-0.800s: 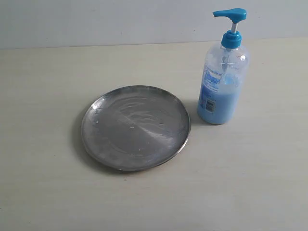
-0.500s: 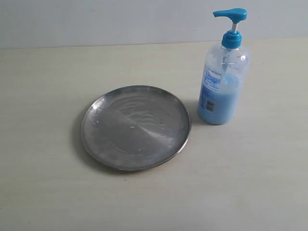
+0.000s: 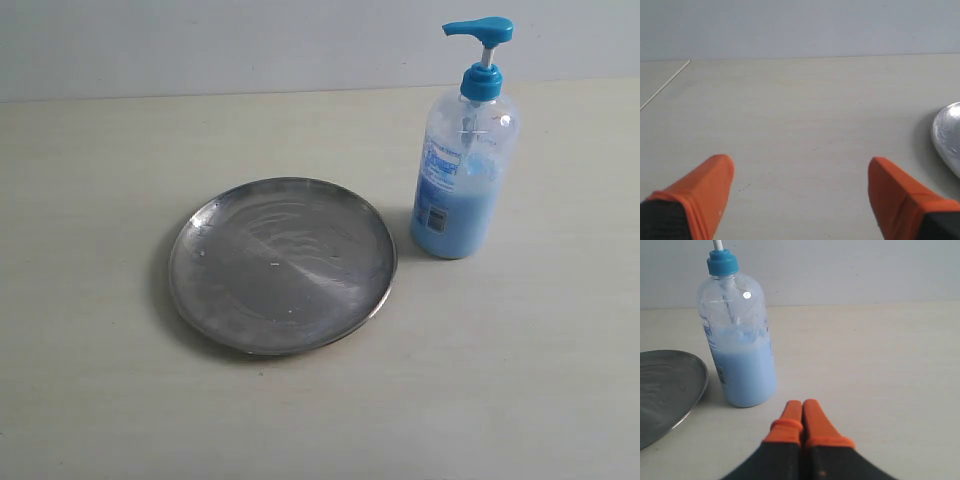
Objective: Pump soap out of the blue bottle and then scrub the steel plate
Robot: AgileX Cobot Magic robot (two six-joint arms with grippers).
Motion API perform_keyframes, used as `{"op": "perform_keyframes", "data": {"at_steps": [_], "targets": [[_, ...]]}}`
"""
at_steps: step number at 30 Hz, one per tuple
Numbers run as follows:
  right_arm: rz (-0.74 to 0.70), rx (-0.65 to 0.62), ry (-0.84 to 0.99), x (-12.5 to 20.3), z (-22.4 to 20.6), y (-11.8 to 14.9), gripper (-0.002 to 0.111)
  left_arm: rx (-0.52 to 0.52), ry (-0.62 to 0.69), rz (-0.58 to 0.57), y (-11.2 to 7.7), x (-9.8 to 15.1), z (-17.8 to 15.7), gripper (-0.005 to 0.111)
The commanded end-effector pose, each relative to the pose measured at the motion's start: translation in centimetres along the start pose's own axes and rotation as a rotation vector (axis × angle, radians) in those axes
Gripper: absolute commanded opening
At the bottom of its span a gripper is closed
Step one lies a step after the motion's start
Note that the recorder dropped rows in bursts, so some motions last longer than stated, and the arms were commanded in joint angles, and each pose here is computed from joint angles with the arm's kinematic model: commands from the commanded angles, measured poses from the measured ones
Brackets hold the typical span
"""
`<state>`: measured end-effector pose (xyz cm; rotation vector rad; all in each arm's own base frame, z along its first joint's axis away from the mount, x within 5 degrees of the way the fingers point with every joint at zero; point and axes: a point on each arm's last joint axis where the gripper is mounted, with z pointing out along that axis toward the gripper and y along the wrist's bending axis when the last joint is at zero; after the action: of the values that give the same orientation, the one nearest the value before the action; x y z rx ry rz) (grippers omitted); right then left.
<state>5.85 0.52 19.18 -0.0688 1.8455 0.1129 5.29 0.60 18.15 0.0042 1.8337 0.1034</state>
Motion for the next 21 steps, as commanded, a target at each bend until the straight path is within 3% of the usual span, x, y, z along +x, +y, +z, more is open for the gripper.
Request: {"op": "perform_keyframes", "data": {"at_steps": [1,21], "targets": [[-0.002,0.002,-0.001,-2.1,0.1,0.1,0.0,0.0,-0.005,-0.012,0.0,-0.1,0.0,0.075],[-0.009,0.008,0.098,-10.7,3.7,0.8,0.0,0.0,-0.005,-0.012,0.0,-0.1,0.0,0.075]]}}
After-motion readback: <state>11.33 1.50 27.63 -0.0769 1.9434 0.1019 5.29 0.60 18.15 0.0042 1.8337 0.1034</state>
